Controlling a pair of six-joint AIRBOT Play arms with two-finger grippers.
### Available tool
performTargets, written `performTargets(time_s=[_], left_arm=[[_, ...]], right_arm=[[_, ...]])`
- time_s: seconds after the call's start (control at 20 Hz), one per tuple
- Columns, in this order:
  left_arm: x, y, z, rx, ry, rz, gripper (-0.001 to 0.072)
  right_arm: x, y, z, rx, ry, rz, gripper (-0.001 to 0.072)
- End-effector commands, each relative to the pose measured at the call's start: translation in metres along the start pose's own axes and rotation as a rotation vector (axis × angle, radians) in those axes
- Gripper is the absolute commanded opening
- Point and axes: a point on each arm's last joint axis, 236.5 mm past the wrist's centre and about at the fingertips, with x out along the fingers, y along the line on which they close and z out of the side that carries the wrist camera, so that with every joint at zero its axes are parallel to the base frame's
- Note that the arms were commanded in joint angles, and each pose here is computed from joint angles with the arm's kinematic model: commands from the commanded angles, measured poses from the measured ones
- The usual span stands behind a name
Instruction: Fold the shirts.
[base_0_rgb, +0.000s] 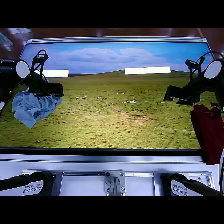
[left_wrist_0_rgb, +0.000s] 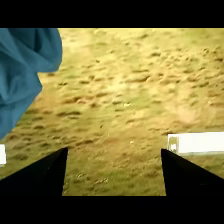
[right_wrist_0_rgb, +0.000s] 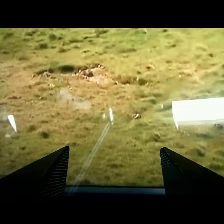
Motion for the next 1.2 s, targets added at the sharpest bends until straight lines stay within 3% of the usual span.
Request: performTargets(time_s=[0.0, 0.1, 0.35, 0.7, 0.95, 1.0, 1.05, 1.1, 1.15], left_arm=[[0.007, 0.049, 0.023, -0.039, -0.052, 0.143, 0.0678], [0.025, 0.105, 0.010, -0.128, 0.064, 0.220, 0.0720], [0.085, 0.186, -0.036, -0.514, 0.278, 0.209, 0.0720], [0.134, 0.217, 0.001, -0.534, 0.095, 0.206, 0.0720], [0.164, 0.218, 0.001, -0.521, 0.094, 0.198, 0.0720], [0.167, 0.219, 0.000, -0.522, 0.098, 0.198, 0.0634], [0.170, 0.219, -0.002, -0.523, 0.104, 0.198, 0.0445], [0.173, 0.218, -0.004, -0.522, 0.112, 0.197, 0.0372], [0.176, 0.218, -0.006, -0.523, 0.119, 0.196, 0.0361]], right_arm=[[0.000, -0.004, 0.008, -0.029, -0.033, -0.015, 0.0697], [0.001, -0.002, 0.008, -0.054, -0.032, -0.010, 0.0697], [0.001, -0.001, 0.014, -0.102, -0.059, -0.009, 0.0696], [0.000, 0.006, 0.024, -0.096, -0.101, 0.020, 0.0696], [-0.001, 0.026, 0.024, -0.079, -0.103, 0.105, 0.0696], [-0.002, 0.030, 0.023, -0.076, -0.102, 0.124, 0.0696], [-0.002, 0.034, 0.023, -0.073, -0.100, 0.140, 0.0696], [-0.003, 0.036, 0.022, -0.071, -0.096, 0.151, 0.0696], [-0.003, 0.038, 0.020, -0.070, -0.087, 0.157, 0.0696]])
